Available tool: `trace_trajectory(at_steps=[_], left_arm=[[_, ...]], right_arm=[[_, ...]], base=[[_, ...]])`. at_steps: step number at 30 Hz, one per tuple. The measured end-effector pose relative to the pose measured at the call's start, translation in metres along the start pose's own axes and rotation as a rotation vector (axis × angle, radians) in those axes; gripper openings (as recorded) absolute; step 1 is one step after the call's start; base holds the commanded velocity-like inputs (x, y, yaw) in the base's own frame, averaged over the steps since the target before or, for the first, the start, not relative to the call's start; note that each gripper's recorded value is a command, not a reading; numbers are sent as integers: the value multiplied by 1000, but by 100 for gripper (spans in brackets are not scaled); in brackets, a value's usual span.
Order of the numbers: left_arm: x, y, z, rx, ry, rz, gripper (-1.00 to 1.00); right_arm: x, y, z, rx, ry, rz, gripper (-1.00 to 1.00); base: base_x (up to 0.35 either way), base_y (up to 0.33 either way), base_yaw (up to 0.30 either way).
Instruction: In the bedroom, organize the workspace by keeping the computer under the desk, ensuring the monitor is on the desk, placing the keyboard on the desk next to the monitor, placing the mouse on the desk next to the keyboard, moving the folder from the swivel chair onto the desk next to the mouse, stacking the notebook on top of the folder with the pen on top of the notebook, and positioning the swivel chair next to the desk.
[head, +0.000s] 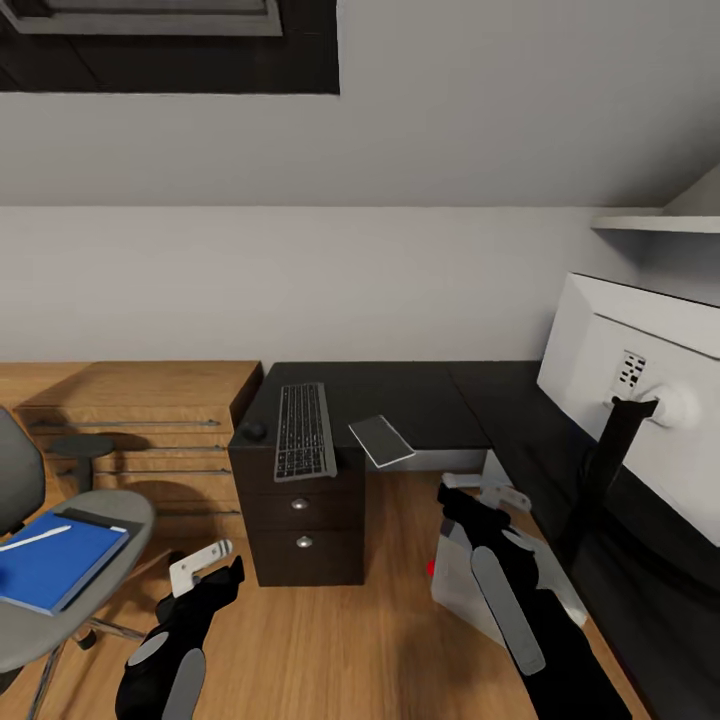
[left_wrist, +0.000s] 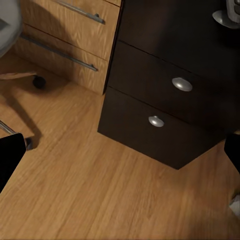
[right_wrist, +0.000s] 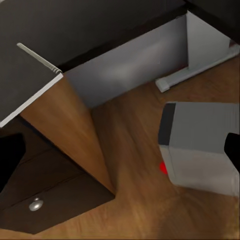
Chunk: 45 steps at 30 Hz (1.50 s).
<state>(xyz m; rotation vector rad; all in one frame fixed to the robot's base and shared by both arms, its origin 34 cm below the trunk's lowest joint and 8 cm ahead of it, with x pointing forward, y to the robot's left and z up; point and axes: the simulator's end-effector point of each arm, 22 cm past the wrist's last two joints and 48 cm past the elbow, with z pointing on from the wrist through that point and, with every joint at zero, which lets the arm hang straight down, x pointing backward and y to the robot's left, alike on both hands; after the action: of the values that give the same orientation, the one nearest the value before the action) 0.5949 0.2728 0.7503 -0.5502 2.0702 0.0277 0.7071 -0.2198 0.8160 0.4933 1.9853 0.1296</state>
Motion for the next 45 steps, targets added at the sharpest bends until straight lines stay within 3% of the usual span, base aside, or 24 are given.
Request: trace_trajectory(at_steps=[5, 16, 29, 37, 45], left_arm=[[-7, -5, -5, 5, 1, 2, 100], [-23, -12, -15, 9, 3, 7, 100], [-42, -17, -25, 8, 3, 9, 100], [-54, -20, -33, 10, 1, 8, 100], [-62, -21, -38, 9, 3, 10, 100]], right_arm=[[-10, 11, -10, 22, -32, -74, 100], [-17, 42, -26, -18, -41, -148, 100], [-40, 54, -38, -28, -55, -151, 100], [-52, 58, -44, -28, -56, -151, 100], [-62, 60, -49, -27, -59, -150, 100]], base=[[0, 0, 0], [0, 0, 0], [-158, 0, -5], [-309, 0, -173], [-51, 0, -136]])
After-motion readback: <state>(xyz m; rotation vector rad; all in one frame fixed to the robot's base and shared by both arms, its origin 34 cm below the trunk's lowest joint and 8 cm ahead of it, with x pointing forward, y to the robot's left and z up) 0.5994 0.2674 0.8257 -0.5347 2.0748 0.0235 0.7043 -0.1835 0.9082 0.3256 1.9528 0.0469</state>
